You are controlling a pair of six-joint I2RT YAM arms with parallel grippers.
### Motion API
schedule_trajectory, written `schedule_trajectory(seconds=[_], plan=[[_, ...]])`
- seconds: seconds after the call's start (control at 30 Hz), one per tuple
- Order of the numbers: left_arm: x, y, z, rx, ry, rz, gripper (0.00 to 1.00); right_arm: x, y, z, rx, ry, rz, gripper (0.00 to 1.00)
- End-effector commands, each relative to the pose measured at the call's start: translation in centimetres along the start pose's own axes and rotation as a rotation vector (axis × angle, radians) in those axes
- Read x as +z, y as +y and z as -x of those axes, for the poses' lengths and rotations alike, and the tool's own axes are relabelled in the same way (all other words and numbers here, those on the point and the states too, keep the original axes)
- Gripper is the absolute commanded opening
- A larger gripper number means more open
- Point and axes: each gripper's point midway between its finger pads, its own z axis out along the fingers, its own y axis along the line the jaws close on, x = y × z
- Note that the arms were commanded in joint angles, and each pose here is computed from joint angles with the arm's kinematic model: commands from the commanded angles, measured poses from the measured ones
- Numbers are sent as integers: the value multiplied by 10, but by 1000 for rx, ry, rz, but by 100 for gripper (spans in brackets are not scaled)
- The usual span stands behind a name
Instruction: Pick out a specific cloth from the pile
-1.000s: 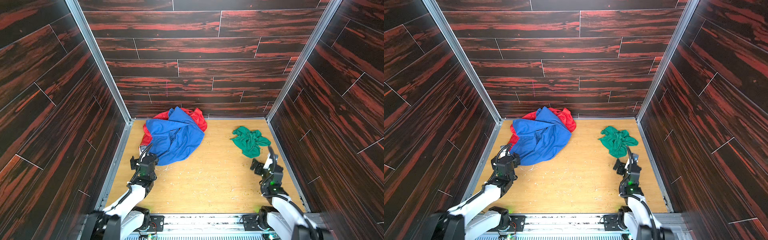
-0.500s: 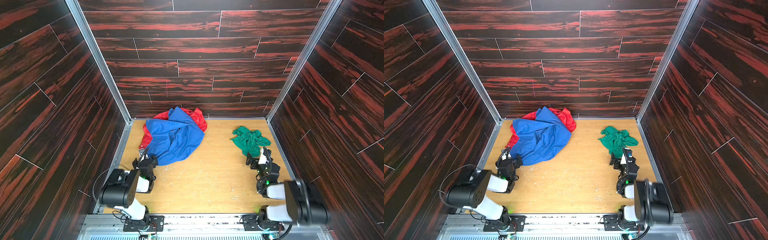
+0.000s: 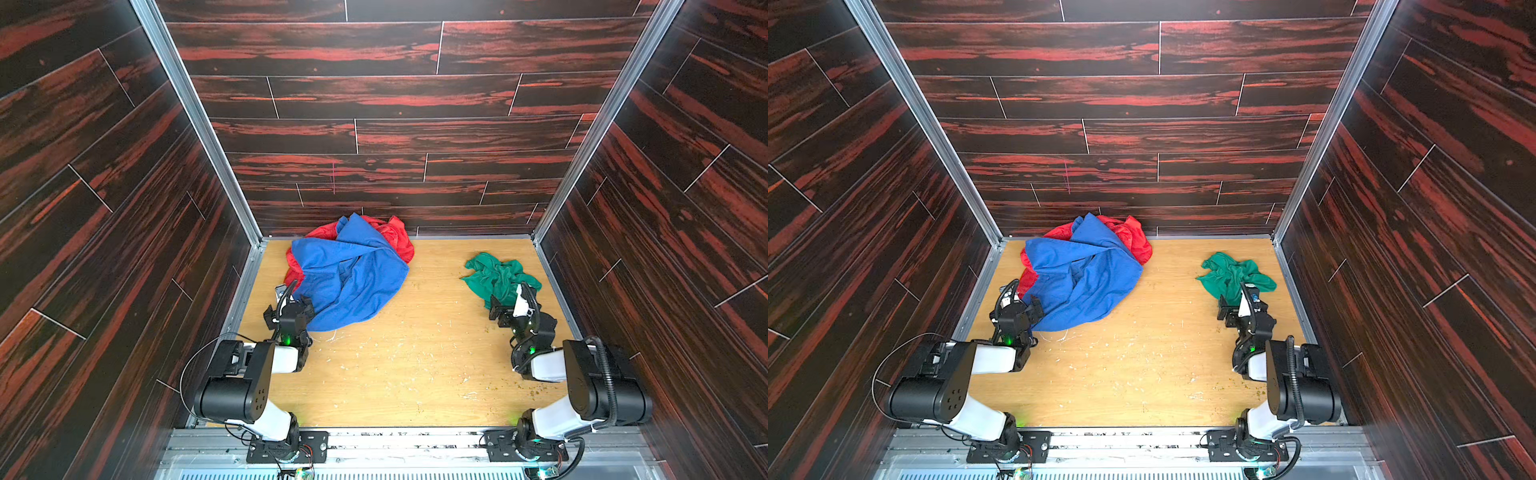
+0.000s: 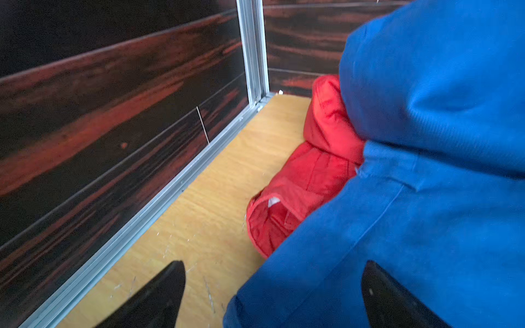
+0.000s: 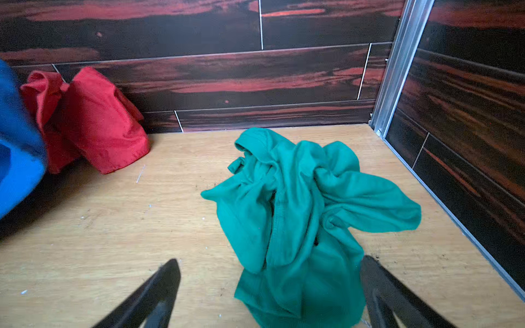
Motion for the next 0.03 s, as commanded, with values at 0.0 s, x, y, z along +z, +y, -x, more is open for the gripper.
schedule_trajectory(seconds=[0.0], plan=[[1,3,5,-15,-1,17,99,-2,-4,-2,3,-7,-31,99]])
